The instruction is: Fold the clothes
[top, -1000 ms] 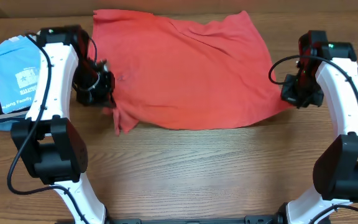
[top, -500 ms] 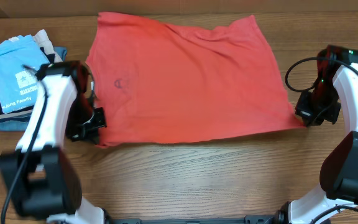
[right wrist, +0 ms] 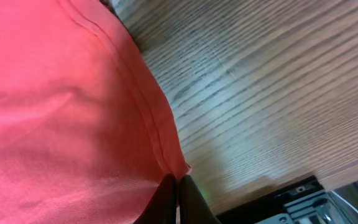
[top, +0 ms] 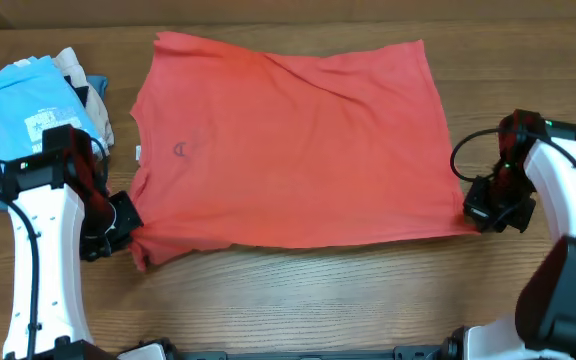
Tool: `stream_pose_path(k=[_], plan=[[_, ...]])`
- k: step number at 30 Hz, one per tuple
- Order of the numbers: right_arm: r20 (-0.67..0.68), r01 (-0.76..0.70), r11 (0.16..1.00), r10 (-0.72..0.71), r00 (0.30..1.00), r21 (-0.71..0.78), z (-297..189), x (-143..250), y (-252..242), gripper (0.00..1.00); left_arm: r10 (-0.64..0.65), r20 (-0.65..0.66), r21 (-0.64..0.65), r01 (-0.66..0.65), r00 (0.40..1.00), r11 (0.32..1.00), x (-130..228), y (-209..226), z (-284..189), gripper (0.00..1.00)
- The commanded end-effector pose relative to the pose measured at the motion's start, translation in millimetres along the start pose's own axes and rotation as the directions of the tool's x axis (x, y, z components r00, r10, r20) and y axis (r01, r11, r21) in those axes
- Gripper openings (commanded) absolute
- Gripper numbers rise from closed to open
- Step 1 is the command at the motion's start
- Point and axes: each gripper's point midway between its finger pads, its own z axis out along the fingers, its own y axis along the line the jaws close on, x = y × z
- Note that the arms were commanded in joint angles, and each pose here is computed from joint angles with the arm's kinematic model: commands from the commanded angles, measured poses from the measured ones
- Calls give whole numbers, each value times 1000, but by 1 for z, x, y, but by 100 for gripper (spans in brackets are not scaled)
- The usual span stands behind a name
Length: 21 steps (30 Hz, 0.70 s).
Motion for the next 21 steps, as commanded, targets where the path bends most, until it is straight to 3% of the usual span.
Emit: stream_pose_path(k=[1, 5, 11, 21], plan=[[88, -81, 996, 84, 993, -42, -18, 2, -11, 4, -65, 48, -23, 66, 997, 998, 5, 12, -1, 4], [160, -129, 988, 141, 977, -82, -35, 3, -22, 4, -137, 92, -35, 141, 986, 989, 7, 24, 1, 4], [158, -137, 987, 149, 976, -88, -40, 12, -26, 4, -201, 162, 1, 203, 966, 979, 4, 34, -9, 4], [200, -133, 985, 154, 968, -113, -56, 25, -30, 4, -218, 194, 42, 214, 956, 976, 18, 36, -22, 4]])
